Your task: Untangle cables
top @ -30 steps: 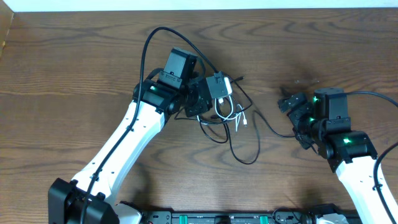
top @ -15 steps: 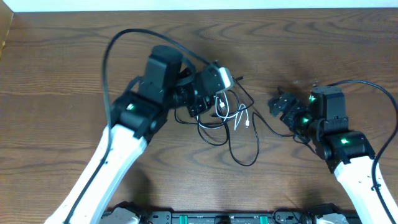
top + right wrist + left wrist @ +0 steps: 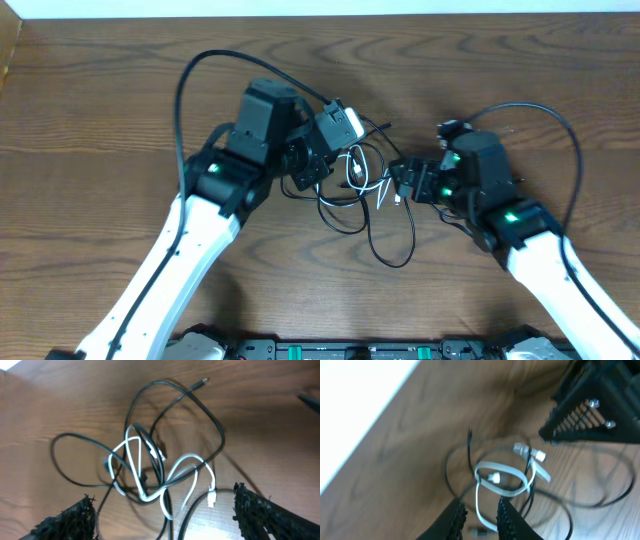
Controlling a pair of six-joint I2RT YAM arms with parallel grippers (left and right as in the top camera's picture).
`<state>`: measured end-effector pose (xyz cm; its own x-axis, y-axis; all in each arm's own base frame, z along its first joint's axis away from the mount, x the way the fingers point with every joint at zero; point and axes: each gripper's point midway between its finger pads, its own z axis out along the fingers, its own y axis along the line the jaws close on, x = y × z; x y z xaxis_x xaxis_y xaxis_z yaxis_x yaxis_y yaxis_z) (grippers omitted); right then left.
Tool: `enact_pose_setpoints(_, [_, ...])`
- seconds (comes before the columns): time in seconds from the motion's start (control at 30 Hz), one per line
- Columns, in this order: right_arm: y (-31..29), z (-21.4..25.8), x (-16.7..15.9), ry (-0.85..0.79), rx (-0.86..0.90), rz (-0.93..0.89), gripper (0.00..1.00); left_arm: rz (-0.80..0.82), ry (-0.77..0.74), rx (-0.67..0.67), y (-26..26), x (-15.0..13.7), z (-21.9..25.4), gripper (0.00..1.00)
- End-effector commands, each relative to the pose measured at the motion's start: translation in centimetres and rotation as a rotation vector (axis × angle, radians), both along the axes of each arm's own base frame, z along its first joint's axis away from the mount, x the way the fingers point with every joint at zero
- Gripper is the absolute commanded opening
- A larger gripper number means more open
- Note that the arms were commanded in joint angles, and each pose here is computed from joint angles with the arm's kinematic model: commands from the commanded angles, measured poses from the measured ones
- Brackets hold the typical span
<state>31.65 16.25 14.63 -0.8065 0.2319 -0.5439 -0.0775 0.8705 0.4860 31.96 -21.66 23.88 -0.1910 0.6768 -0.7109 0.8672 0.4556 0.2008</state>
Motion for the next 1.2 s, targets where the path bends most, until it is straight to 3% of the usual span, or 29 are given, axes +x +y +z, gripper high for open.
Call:
enact_pose_setpoints(0.0, [1.2,-1.9,1.5,-0.030,-0.081,0.070,0.87,0.083,0.056,0.118,1.6,1.3,-3.5,0.41])
enact_pose_setpoints(0.13, [2.1,-3.9,3.0,-0.035,-0.091,0.087,0.86,0.089,0.107,0.154,1.6,1.9,-5.8,0.69])
enact_pose_setpoints(0.4, [2.9,-6.7,4.8,-0.036,-0.096,0.093,0.89,0.098,0.175,0.211,1.7,2.5,-9.1,0.76])
enact_pose_setpoints(0.53, [3.4,-7.5,4.9,-0.026,-0.082,0.111,0.85,0.104,0.182,0.226,1.9,2.7,-9.6,0.81])
enact_pose_setpoints(0.63, [3.9,-7.9,4.9,-0.017,-0.064,0.132,0.73,0.107,0.181,0.230,1.9,2.7,-9.7,0.82])
enact_pose_setpoints(0.73, [4.9,-8.1,4.5,-0.021,-0.038,0.198,0.40,0.107,0.179,0.229,1.9,2.8,-9.7,0.83])
enact_pose_setpoints(0.77, [5.1,-8.0,4.4,-0.023,-0.034,0.210,0.31,0.107,0.179,0.229,1.9,2.8,-9.7,0.93])
enact_pose_setpoints(0.8, [5.1,-8.1,4.3,-0.023,-0.033,0.217,0.24,0.108,0.180,0.229,1.9,2.8,-9.7,0.97])
enact_pose_setpoints(0.83, [5.1,-8.2,4.3,-0.017,-0.035,0.217,0.11,0.108,0.180,0.229,1.9,2.8,-9.7,0.97])
enact_pose_setpoints(0.93, [5.0,-8.4,4.0,-0.004,-0.041,0.219,0.01,0.108,0.180,0.229,1.9,2.8,-9.7,0.98])
enact_pose_setpoints(1.17, [5.0,-8.6,3.8,0.006,-0.039,0.225,0.01,0.098,0.178,0.214,1.6,2.9,-9.7,0.98])
